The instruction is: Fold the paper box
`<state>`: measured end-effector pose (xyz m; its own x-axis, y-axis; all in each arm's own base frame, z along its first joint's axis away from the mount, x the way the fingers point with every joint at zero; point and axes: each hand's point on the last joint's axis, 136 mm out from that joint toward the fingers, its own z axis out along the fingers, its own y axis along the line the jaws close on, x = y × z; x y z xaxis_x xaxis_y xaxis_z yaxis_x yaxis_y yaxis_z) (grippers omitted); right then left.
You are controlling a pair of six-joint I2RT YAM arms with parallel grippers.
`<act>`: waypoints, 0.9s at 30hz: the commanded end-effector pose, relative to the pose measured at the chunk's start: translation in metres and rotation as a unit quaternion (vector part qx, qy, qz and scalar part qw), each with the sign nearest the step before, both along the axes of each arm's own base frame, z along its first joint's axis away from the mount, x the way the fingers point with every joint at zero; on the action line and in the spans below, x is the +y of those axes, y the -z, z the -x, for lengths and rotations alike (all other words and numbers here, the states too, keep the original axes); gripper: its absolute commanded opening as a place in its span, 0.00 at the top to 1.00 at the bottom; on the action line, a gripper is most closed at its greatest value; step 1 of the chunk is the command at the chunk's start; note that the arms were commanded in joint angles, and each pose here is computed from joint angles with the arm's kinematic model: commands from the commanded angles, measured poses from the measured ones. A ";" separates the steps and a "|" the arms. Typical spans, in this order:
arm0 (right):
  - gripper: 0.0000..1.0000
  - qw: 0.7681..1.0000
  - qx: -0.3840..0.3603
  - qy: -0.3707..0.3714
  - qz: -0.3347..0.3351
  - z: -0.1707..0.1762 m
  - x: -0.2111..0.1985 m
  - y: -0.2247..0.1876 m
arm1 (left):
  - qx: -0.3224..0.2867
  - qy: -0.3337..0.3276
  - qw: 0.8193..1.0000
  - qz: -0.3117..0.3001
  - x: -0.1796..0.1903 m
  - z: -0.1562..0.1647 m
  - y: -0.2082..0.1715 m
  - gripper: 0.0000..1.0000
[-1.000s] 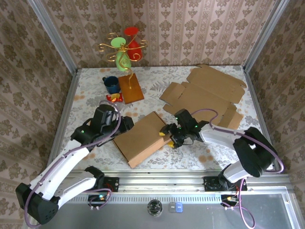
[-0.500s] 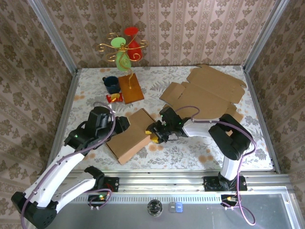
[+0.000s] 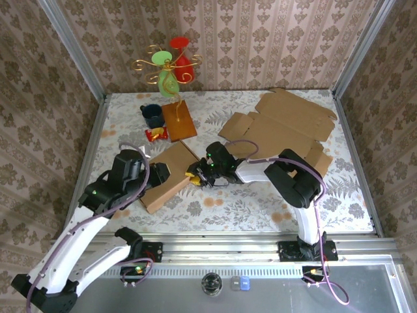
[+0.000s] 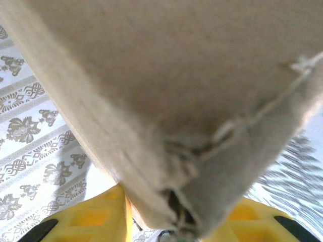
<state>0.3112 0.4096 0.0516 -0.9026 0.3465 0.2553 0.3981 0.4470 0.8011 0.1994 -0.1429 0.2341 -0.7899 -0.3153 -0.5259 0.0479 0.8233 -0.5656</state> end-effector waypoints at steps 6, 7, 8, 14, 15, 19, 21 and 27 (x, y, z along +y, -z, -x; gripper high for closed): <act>0.67 0.998 0.027 -0.020 0.056 0.006 0.016 0.049 | -0.017 -0.013 1.000 -0.013 0.013 -0.001 -0.014 0.72; 0.67 0.998 0.025 -0.022 0.056 0.002 0.020 0.049 | -0.018 -0.014 1.000 -0.012 0.013 -0.001 -0.015 0.72; 0.67 0.998 0.022 -0.025 0.057 0.000 0.023 0.049 | -0.018 -0.014 1.000 -0.013 0.013 -0.001 -0.015 0.72; 0.68 0.997 0.027 -0.042 0.063 -0.004 0.031 0.054 | -0.027 -0.016 0.999 -0.014 0.013 -0.005 -0.019 0.72; 0.68 0.997 0.025 -0.043 0.064 -0.004 0.031 0.053 | -0.029 -0.015 0.999 -0.013 0.013 -0.006 -0.021 0.72; 0.57 0.996 0.008 -0.049 0.067 -0.005 0.028 0.038 | -0.050 0.003 0.999 -0.008 0.004 -0.012 -0.033 0.72; 0.51 0.997 -0.008 -0.048 0.063 -0.007 0.026 0.025 | -0.073 0.019 0.997 -0.012 -0.002 -0.016 -0.044 0.72; 0.32 0.995 -0.082 -0.022 0.059 -0.018 -0.005 -0.035 | -0.135 0.068 0.988 -0.039 -0.030 -0.039 -0.078 0.70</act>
<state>0.3193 0.4270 0.0567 -0.9458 0.2876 0.1509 0.2904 0.5404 0.7897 0.2242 -0.1619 0.2828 -0.7293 -0.2114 -0.6507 0.2032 0.8413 -0.5010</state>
